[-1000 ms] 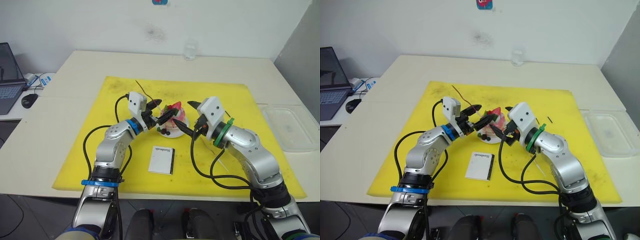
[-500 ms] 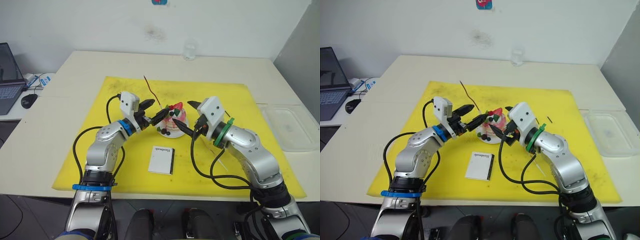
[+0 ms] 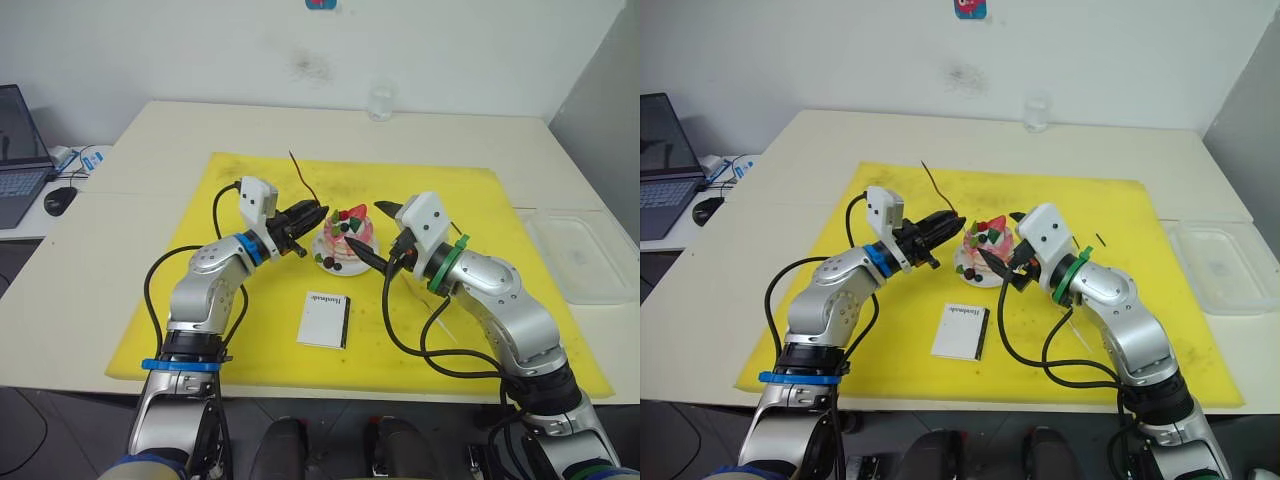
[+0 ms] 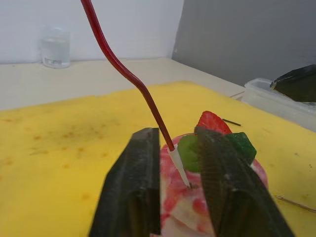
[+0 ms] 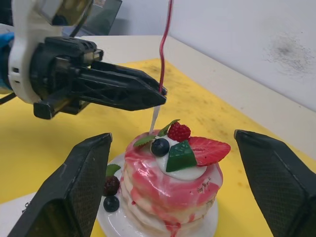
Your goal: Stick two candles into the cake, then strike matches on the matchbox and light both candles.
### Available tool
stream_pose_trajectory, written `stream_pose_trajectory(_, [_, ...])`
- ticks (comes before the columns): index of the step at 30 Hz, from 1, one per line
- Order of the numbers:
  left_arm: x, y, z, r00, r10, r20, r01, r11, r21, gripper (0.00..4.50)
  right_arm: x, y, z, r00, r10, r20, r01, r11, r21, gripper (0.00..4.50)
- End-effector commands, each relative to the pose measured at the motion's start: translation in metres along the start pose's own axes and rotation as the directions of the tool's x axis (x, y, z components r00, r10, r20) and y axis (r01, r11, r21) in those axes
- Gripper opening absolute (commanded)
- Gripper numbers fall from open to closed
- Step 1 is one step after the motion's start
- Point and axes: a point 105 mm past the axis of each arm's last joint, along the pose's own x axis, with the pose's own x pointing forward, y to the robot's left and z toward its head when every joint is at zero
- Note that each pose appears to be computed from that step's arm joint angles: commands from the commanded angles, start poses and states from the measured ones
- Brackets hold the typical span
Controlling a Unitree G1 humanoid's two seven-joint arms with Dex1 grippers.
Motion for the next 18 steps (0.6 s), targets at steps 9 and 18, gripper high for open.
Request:
stream_pose_trajectory(9, [0.0041, -0.0021, 0.0117, 0.999, -0.023, 0.031, 0.021, 0.999, 0.043, 0.93, -0.0039, -0.0061, 0.0161, 0.998, -0.026, 0.06, 0.028, 0.999, -0.032, 4.18])
stream_pose_trajectory(18, [0.0041, -0.0073, 0.0056, 0.999, -0.053, 0.001, 0.052, 0.997, 0.061, 0.93, -0.0041, -0.0067, 0.0165, 0.998, -0.028, 0.063, 0.03, 0.999, -0.034, 4.18])
